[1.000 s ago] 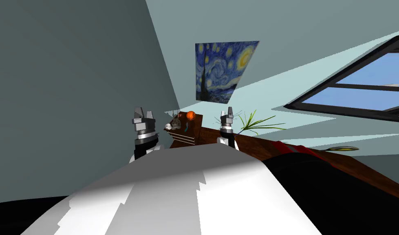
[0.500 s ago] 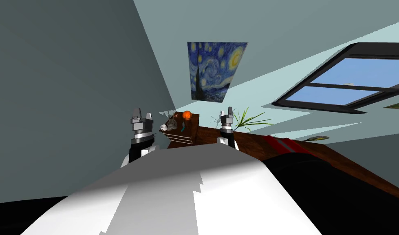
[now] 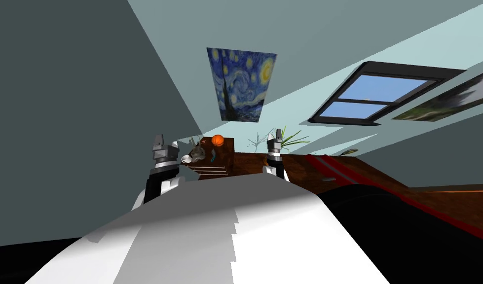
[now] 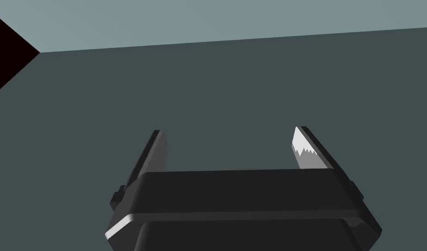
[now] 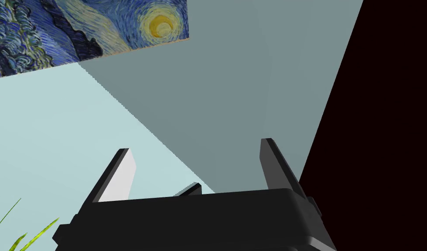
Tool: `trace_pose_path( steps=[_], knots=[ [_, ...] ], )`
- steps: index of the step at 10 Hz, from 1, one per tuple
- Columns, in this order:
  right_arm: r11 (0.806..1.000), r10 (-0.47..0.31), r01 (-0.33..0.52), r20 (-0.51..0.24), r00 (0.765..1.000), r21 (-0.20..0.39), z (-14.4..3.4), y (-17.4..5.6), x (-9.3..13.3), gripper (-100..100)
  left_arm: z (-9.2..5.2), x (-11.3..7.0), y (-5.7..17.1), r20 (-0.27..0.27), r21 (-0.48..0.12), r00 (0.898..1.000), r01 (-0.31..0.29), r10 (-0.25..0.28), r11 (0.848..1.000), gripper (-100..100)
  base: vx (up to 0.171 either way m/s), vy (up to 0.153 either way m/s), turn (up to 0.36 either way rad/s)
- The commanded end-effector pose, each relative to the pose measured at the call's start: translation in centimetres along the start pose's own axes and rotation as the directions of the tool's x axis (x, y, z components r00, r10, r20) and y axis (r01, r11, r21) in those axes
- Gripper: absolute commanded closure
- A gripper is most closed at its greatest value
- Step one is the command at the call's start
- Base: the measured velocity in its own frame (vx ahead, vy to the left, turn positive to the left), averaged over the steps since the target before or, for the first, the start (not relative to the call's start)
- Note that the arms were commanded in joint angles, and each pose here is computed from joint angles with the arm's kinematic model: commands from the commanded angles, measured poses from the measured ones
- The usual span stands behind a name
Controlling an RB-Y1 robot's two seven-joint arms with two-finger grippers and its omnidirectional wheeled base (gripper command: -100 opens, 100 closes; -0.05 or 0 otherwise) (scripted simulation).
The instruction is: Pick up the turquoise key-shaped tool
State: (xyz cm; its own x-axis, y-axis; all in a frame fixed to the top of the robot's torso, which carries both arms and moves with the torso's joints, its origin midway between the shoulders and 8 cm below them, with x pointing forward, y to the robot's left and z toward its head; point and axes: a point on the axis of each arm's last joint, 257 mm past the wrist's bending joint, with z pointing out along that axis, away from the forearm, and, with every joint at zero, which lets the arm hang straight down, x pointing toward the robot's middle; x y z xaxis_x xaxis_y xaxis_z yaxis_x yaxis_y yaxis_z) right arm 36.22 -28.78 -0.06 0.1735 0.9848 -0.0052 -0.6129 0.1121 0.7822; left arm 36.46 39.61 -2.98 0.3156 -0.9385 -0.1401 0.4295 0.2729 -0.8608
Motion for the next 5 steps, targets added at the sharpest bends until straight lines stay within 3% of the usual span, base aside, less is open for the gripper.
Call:
trace_pose_path(
  steps=[1,3,4,5],
  knots=[
    [1.000,0.000,0.000,0.000,1.000,0.000,0.0,0.0,0.0,0,0.3,-1.2,1.4,0.019,-0.031,1.000,0.010,-0.010,0.999,-100,-0.007,-0.071,-0.058],
    [1.000,0.000,0.000,0.000,1.000,0.000,0.0,0.0,0.0,0,-0.1,-4.7,5.0,0.083,-0.126,0.995,0.059,-0.049,0.990,-100,-0.010,-0.073,-0.248],
    [1.000,0.000,0.000,0.000,1.000,0.000,0.0,0.0,0.0,0,-0.2,-5.1,5.1,0.089,-0.130,0.995,0.053,-0.042,0.990,-100,-0.002,-0.051,-0.151],
    [1.000,0.000,0.000,0.000,1.000,0.000,0.0,0.0,0.0,0,-0.7,-7.2,7.1,0.133,-0.181,0.989,0.083,-0.059,0.980,-100,-0.002,-0.047,-0.238]
  ],
)
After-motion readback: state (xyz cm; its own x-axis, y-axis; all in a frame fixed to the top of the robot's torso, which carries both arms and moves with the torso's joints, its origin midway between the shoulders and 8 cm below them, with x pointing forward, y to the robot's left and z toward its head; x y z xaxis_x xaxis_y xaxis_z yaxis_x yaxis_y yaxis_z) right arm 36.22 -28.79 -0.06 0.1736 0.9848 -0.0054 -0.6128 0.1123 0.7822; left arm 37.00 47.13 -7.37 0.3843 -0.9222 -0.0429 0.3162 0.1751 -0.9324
